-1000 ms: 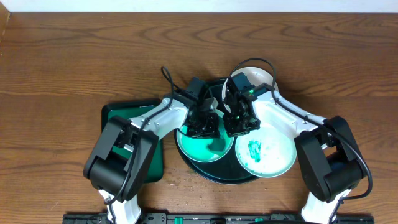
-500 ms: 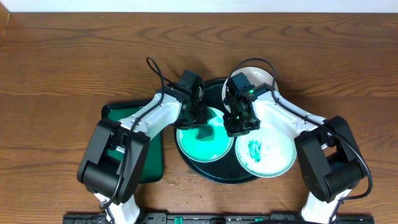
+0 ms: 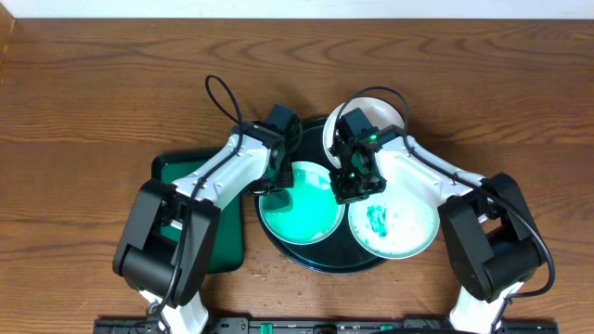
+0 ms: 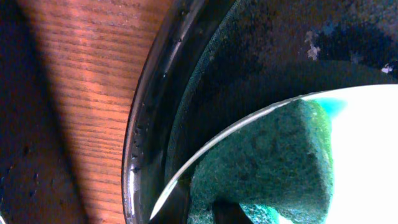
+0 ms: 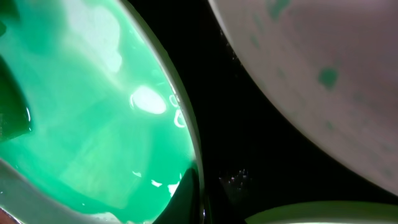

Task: Clean dirty plates on tray and stack at the side
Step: 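Scrub the pale green plate with the sponge while the right gripper holds it, then return the sponge with the left gripper to the green tray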

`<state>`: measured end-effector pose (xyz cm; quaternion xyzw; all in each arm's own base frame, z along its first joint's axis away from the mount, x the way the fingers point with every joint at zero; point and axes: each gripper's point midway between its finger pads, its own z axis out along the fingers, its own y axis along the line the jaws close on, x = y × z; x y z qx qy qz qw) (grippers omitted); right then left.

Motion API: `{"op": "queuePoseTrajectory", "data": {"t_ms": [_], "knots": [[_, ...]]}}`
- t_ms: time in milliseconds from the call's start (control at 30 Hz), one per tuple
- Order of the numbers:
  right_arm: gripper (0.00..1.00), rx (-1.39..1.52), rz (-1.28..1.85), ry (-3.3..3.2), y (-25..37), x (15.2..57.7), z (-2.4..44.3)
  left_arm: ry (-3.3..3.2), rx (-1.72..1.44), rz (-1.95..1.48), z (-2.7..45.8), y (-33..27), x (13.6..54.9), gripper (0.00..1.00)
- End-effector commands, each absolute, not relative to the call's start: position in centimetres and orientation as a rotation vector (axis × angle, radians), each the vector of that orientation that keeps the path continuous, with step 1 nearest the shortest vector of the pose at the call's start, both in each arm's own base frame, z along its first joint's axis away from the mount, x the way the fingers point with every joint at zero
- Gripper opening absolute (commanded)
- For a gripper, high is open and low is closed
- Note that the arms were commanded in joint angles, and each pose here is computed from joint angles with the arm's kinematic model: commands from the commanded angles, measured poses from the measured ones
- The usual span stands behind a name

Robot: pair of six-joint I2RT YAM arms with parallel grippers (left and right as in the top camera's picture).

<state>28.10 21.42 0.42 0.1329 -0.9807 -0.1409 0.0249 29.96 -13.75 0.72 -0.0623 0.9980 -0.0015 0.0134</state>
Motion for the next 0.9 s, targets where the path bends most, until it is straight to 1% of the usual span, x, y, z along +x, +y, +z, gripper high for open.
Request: {"op": "queuePoseTrajectory", "data": {"t_ms": [0, 167, 300, 500, 633, 733, 867], "knots": [[0.01, 0.442, -0.375, -2.986, 20.8, 26.8, -0.7, 3.256, -0.203, 0.308, -3.4, -8.4, 26.1, 0.07], [0.01, 0.442, -0.375, -2.984, 20.8, 26.8, -0.7, 3.296, -0.117, 0.136, -2.9, -10.4, 25.8, 0.07], [0.01, 0.442, -0.375, -2.984, 20.8, 26.8, -0.7, 3.245, -0.053, 0.038, -1.1, -11.9, 26.7, 0.07], [0.01, 0.442, -0.375, -2.984, 20.8, 26.8, -0.7, 3.095, -0.049, -0.091, 4.3, -13.0, 28.7, 0.07], [0.01, 0.442, -0.375, -2.984, 20.8, 26.8, -0.7, 2.986, -0.058, -0.159, 8.6, -13.0, 29.0, 0.07], [0.01, 0.442, -0.375, -2.984, 20.8, 26.8, -0.7, 2.917, -0.087, -0.149, 10.8, -12.2, 29.0, 0.07], [0.01, 0.442, -0.376, -2.984, 20.8, 26.8, -0.7, 2.826, -0.293, 0.082, 12.8, -7.5, 28.8, 0.07]]}}
